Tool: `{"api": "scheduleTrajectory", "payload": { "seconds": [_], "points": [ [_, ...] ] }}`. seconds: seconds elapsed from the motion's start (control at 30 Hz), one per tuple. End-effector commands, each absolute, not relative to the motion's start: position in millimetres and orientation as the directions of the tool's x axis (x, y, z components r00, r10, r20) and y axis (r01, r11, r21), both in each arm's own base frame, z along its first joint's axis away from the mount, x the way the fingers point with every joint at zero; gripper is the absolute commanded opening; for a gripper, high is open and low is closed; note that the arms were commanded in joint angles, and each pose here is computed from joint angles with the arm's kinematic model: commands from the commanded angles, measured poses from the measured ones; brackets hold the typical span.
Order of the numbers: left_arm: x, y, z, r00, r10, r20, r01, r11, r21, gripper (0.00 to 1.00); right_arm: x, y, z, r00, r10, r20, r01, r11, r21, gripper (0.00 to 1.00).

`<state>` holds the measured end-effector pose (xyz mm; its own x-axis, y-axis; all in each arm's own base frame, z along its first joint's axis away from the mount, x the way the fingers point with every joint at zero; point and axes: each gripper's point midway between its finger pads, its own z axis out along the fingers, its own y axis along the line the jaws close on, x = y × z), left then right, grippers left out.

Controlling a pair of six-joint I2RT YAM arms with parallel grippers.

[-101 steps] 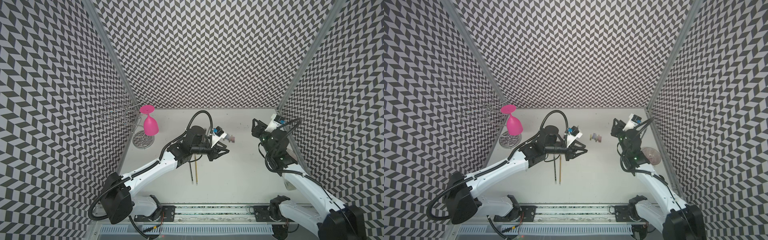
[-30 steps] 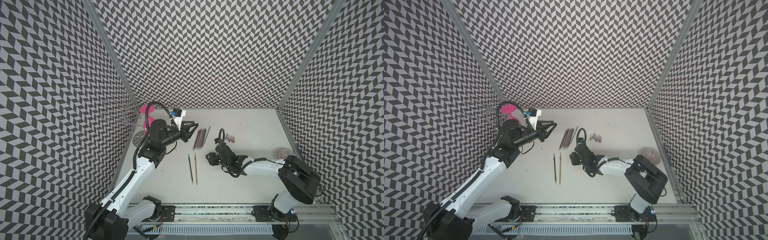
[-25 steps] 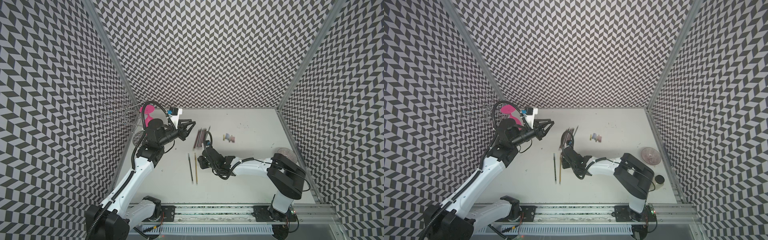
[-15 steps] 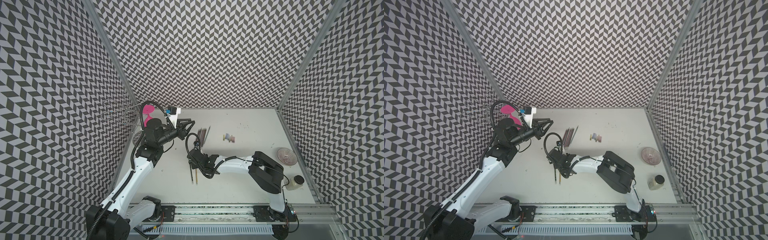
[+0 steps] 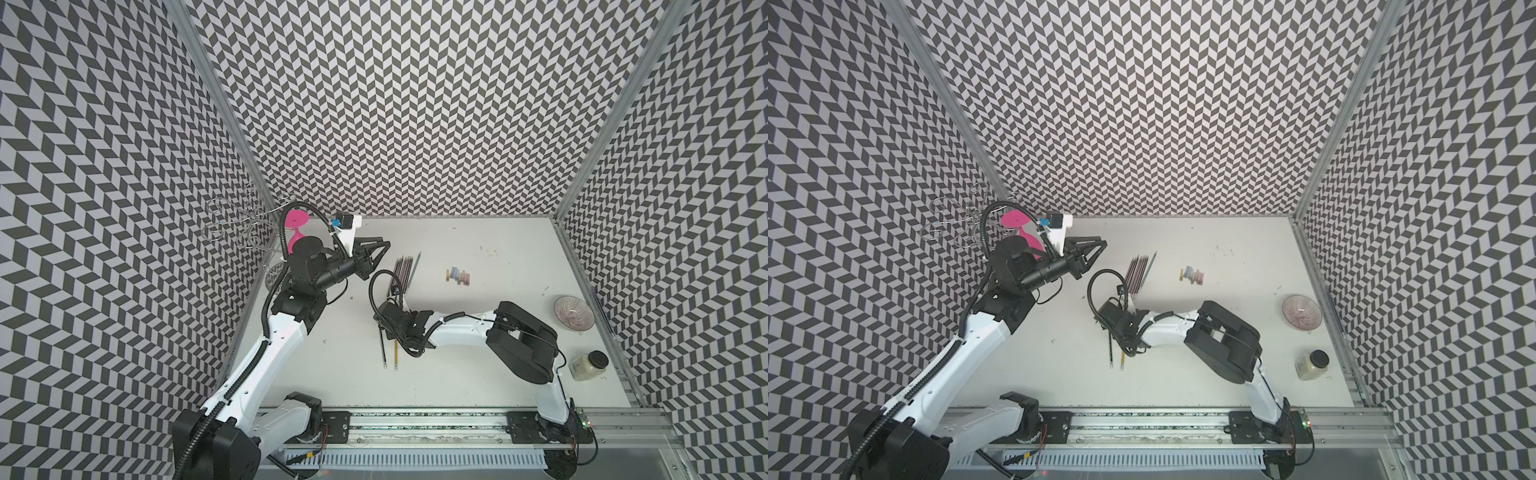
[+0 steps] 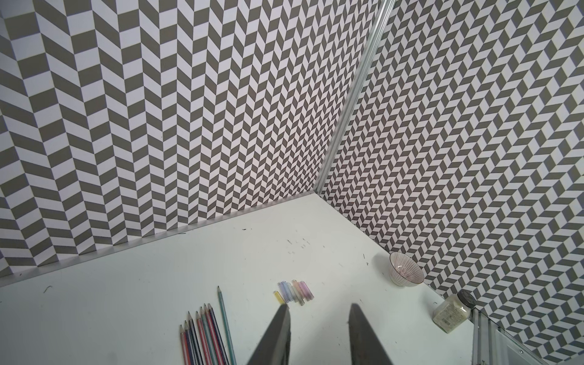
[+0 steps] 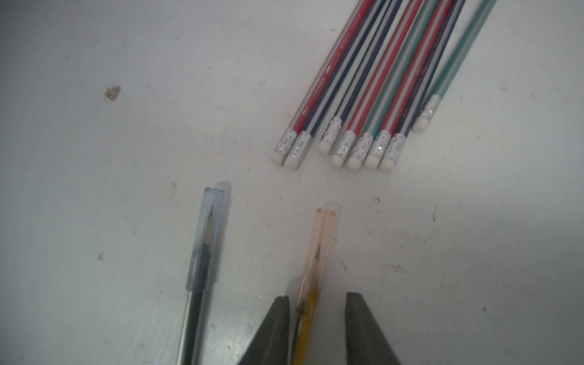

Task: Remove the protective cover of the pencils
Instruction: Pick up the pencil from the center of the board.

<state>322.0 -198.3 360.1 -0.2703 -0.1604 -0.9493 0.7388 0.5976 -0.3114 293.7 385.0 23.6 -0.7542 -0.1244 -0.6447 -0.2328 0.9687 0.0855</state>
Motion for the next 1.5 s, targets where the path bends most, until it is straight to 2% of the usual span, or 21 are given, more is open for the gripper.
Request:
{"api": "scheduleTrajectory", "payload": {
  "seconds": [0.0,0.07,0.23,0.37,0.53,0.6,0.73,0.8,0.9,1.03,1.27,1.47],
  "points": [
    [323,-197,360,-0.268,-0.171,-0.948,0.743,0.59,-0.316,0.33,281,371,16,-0.779,-0.104,-0.618,-0.215,0.97,0.109,0.13],
    [323,-198,359,-0.27,-0.169,-0.948,0.743,0.589,-0.317,0.33,278,366,18,-0.782,-0.087,-0.617,-0.208,0.97,0.126,0.06],
    [324,-200,354,-0.288,-0.166,-0.943,0.745,0.58,-0.33,0.33,281,342,36,-0.779,-0.008,-0.627,-0.161,0.969,0.188,0.04],
    [327,-207,345,-0.332,-0.166,-0.929,0.753,0.547,-0.367,0.34,297,306,71,-0.751,0.113,-0.65,-0.126,0.943,0.309,0.0],
    [322,-226,331,-0.394,-0.15,-0.907,0.781,0.466,-0.416,0.38,314,264,133,-0.657,0.306,-0.688,-0.181,0.823,0.539,0.0],
    [318,-239,324,-0.42,-0.126,-0.899,0.797,0.422,-0.432,0.42,316,248,167,-0.587,0.407,-0.7,-0.234,0.742,0.628,0.0],
    [301,-271,310,-0.483,-0.053,-0.874,0.831,0.286,-0.477,0.44,312,221,224,-0.425,0.575,-0.699,-0.332,0.619,0.712,0.0],
    [289,-289,302,-0.51,-0.006,-0.86,0.839,0.216,-0.499,0.48,309,213,250,-0.361,0.632,-0.686,-0.387,0.568,0.727,0.0],
    [269,-312,293,-0.527,0.054,-0.848,0.846,0.127,-0.518,0.46,302,214,279,-0.306,0.662,-0.684,-0.48,0.513,0.712,0.0],
    [252,-335,279,-0.532,0.126,-0.837,0.847,0.089,-0.525,0.46,286,221,315,-0.244,0.71,-0.661,-0.641,0.393,0.659,0.0],
    [246,-351,260,-0.548,0.192,-0.814,0.837,0.108,-0.537,0.45,268,230,328,-0.264,0.766,-0.586,-0.763,0.206,0.613,0.0],
    [246,-353,255,-0.554,0.207,-0.806,0.832,0.121,-0.541,0.44,262,226,331,-0.243,0.808,-0.536,-0.798,0.147,0.584,0.0]
  ]
}}
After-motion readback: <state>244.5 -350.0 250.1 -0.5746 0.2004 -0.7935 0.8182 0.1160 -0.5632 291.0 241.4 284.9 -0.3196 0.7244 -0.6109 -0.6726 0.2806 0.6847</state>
